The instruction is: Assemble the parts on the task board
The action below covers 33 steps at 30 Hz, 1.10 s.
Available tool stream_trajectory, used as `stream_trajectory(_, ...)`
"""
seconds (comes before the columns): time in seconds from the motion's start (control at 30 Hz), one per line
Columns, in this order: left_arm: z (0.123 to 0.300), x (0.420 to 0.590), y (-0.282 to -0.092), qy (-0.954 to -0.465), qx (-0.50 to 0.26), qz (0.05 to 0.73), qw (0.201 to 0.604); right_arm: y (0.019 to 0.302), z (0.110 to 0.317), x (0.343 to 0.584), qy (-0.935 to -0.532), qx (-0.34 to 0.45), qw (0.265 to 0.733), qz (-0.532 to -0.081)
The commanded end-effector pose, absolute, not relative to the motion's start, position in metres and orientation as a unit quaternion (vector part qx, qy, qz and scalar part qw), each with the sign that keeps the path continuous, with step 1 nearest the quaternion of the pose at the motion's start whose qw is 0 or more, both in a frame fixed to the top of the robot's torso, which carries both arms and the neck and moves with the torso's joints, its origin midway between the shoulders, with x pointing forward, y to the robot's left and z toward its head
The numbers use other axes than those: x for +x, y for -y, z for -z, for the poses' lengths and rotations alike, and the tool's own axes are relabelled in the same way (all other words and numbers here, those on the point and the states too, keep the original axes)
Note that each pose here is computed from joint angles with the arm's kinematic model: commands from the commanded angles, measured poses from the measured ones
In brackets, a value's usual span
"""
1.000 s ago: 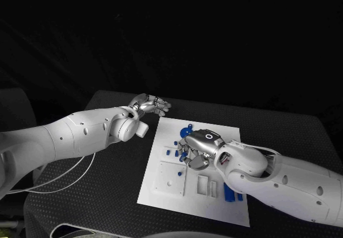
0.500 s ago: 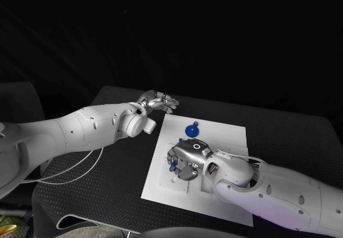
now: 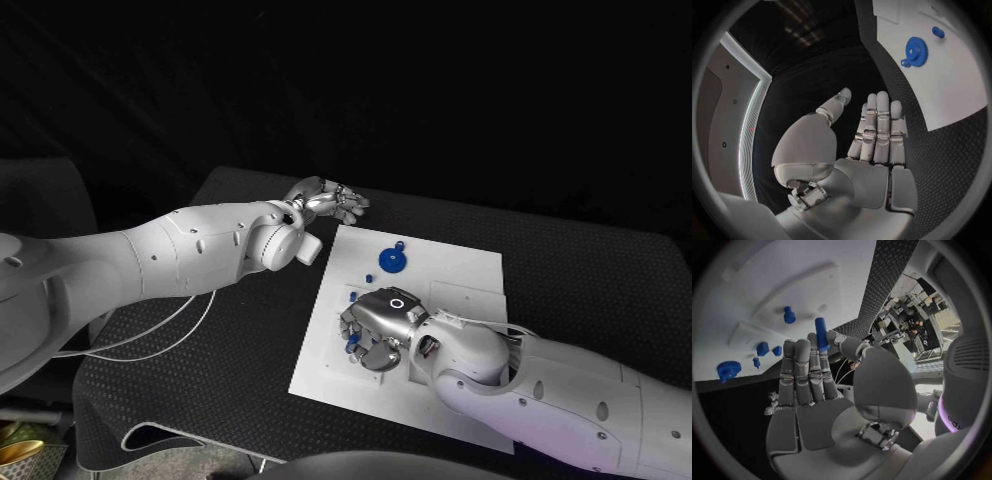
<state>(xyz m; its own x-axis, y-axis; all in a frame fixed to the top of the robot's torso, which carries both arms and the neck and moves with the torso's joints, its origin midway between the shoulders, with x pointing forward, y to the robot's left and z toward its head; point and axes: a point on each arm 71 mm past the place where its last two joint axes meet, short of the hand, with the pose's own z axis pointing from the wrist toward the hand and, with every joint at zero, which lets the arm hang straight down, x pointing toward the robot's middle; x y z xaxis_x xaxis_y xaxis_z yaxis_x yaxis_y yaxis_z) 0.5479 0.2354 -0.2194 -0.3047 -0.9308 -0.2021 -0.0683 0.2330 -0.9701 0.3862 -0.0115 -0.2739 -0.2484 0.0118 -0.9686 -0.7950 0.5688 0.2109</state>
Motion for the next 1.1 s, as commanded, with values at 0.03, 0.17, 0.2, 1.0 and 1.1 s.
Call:
stream_trajectory(0.03, 0.219, 0.548, -0.233, -0.646, -0.384, 0.492, 0.44, 0.01, 0.276, 0.384, -0.7, -0.295, 0.537, -0.367)
stream_trajectory(0.17, 0.219, 0.548, -0.232, -0.646, -0.383, 0.493, 0.439, 0.011, 0.277, 0.384, -0.702, -0.295, 0.536, -0.365)
stream_trajectory(0.2, 0.219, 0.548, -0.232, -0.646, -0.383, 0.493, 0.439, 0.012, 0.277, 0.384, -0.702, -0.295, 0.535, -0.365)
stream_trajectory(1.0, 0.218, 0.547, -0.232, -0.646, -0.383, 0.493, 0.439, 0.017, 0.288, 0.381, -0.714, -0.304, 0.521, -0.356)
stream_trajectory(1.1, 0.218, 0.547, -0.232, -0.646, -0.383, 0.493, 0.438, 0.017, 0.289, 0.381, -0.715, -0.305, 0.519, -0.354)
